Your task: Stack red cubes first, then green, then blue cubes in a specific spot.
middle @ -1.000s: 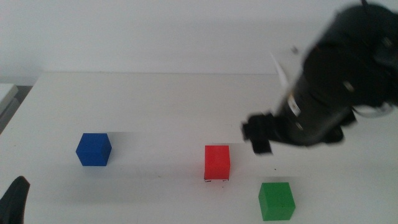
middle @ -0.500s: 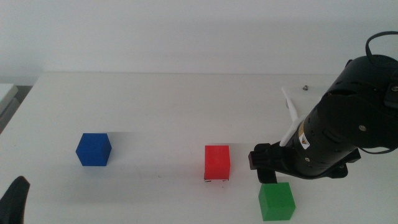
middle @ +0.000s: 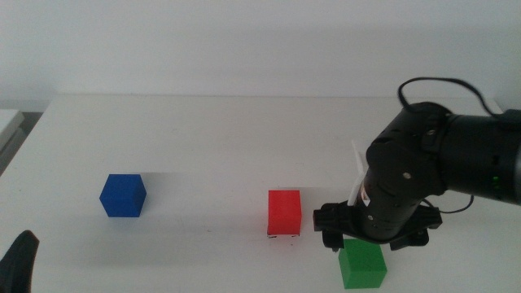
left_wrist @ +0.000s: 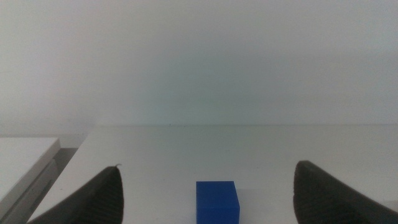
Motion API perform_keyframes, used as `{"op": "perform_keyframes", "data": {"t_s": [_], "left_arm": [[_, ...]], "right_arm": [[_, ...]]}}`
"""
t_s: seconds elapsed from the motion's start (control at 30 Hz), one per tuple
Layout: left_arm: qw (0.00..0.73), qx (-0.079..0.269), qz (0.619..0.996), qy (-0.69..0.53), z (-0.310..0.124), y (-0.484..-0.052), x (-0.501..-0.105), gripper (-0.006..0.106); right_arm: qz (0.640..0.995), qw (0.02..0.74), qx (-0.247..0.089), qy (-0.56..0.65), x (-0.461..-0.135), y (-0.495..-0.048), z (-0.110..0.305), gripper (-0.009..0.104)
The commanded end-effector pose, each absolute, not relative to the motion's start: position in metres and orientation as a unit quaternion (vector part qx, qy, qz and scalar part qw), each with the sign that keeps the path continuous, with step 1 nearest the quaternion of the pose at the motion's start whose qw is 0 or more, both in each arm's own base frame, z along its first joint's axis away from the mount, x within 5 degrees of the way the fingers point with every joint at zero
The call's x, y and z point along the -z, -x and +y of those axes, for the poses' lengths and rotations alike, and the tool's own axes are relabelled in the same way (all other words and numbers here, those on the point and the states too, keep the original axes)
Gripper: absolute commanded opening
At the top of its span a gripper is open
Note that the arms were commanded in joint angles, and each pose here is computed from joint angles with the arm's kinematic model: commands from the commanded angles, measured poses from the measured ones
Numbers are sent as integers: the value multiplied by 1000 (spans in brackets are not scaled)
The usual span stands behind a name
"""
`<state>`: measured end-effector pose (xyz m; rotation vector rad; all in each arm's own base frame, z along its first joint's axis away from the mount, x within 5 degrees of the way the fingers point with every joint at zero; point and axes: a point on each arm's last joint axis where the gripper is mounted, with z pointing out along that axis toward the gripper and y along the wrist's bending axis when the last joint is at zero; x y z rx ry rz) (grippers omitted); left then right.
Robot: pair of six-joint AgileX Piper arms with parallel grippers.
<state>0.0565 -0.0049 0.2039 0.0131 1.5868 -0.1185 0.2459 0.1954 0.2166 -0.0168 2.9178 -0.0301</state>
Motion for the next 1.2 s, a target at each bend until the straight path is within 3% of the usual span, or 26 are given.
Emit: {"op": "perform_keyframes", "data": {"t_s": [0.0, 0.1, 0.3, 0.37, 0.43, 0.57, 0.6, 0.73, 0.8, 0.87, 1.17], "left_arm": [[706, 55, 706, -4, -5, -56, -205, 94], [706, 55, 706, -4, -5, -56, -205, 94], [706, 55, 706, -4, -5, -56, -205, 94], [706, 55, 706, -4, -5, -56, -205, 94], [706, 55, 706, -4, -5, -56, -205, 94], [706, 55, 706, -4, -5, -56, -205, 94], [706, 55, 706, -4, -5, -56, -205, 94], [706, 55, 706, -4, -5, -56, -205, 94], [706, 55, 706, -4, -5, -56, -205, 94], [706, 55, 706, -4, -5, -56, -205, 94], [706, 55, 706, -4, -5, -56, -205, 94]], "right_arm": [[994, 104, 17, 3, -208, -249, 195, 86], [995, 97, 22, 2, -198, -252, 196, 86], [996, 89, -6, -16, -168, -250, 194, 86], [997, 80, 1, -16, -162, -249, 192, 81], [997, 73, 10, -15, -159, -248, 191, 64], [997, 77, 13, -14, -177, -247, 191, 2], [996, 83, 19, -15, -190, -246, 190, -2], [991, 126, 38, -18, -256, -245, 193, 15], [989, 145, 28, -21, -283, -249, 199, 23], [987, 160, 15, -25, -299, -259, 210, 24], [985, 170, -20, -12, -288, -308, 276, 23]]}}
